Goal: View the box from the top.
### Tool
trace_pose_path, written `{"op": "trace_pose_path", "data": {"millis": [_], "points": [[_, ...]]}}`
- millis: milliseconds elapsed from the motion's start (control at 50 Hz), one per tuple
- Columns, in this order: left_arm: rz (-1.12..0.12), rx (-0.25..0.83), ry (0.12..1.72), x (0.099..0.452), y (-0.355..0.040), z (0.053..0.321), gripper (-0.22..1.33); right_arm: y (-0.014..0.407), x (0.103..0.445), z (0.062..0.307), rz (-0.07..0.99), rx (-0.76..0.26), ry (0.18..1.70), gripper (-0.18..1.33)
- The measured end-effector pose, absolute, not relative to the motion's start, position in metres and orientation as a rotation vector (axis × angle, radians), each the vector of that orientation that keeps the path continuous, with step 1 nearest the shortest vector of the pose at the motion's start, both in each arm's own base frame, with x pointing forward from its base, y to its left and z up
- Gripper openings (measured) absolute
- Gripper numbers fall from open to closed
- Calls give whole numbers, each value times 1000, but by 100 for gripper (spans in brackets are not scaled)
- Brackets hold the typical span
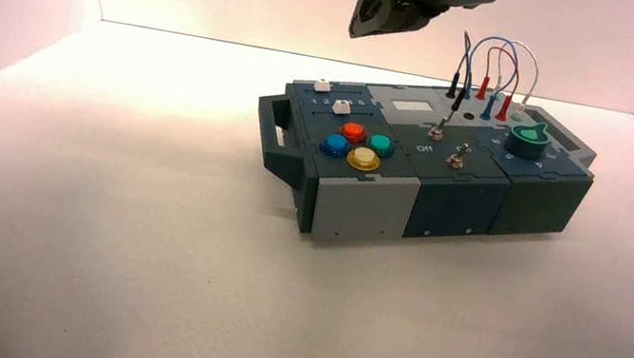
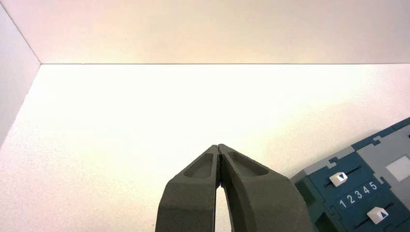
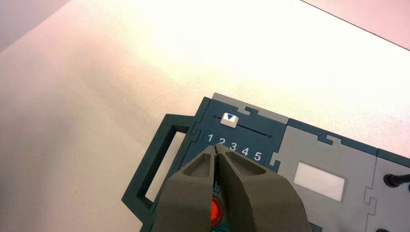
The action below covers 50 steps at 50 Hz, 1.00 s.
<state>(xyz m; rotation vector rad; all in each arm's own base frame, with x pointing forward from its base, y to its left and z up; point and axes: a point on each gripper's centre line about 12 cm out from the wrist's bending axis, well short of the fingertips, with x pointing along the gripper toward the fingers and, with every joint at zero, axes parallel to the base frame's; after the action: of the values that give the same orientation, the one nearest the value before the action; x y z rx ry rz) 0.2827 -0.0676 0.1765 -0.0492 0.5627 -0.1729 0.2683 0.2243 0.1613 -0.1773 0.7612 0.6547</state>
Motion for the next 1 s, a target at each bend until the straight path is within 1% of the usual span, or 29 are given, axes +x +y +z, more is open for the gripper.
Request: {"op": "trace_pose_path", "data": {"millis": [480, 580, 680, 720, 780, 840, 860, 880, 920, 1000], "points": [[-174, -49, 575, 282, -67, 176, -16, 225, 267, 160, 660, -181, 774, -14], [-184, -44, 603, 279, -68, 176, -17, 224, 266, 163, 664, -179, 776, -14], [-195, -40, 621, 277, -69, 180, -16, 220, 266, 174, 661, -169, 752, -14], [-197, -38, 624, 277, -69, 181, -17, 219, 266, 175, 660, -169, 750, -14], [-204, -40, 628, 276, -70, 188, -16, 201, 270, 186, 620, -143, 729, -14], [-205, -38, 637, 276, -69, 188, -16, 188, 273, 188, 589, -128, 734, -14], [-204, -37, 641, 277, -69, 189, -16, 176, 273, 189, 563, -117, 744, -14], [-204, -37, 641, 277, -69, 189, -16, 173, 273, 189, 555, -113, 748, -14], [-191, -41, 652, 280, -65, 192, -16, 143, 276, 199, 480, -69, 743, -14], [-193, -38, 674, 283, -63, 197, -16, 121, 274, 210, 431, -36, 741, -14]]}}
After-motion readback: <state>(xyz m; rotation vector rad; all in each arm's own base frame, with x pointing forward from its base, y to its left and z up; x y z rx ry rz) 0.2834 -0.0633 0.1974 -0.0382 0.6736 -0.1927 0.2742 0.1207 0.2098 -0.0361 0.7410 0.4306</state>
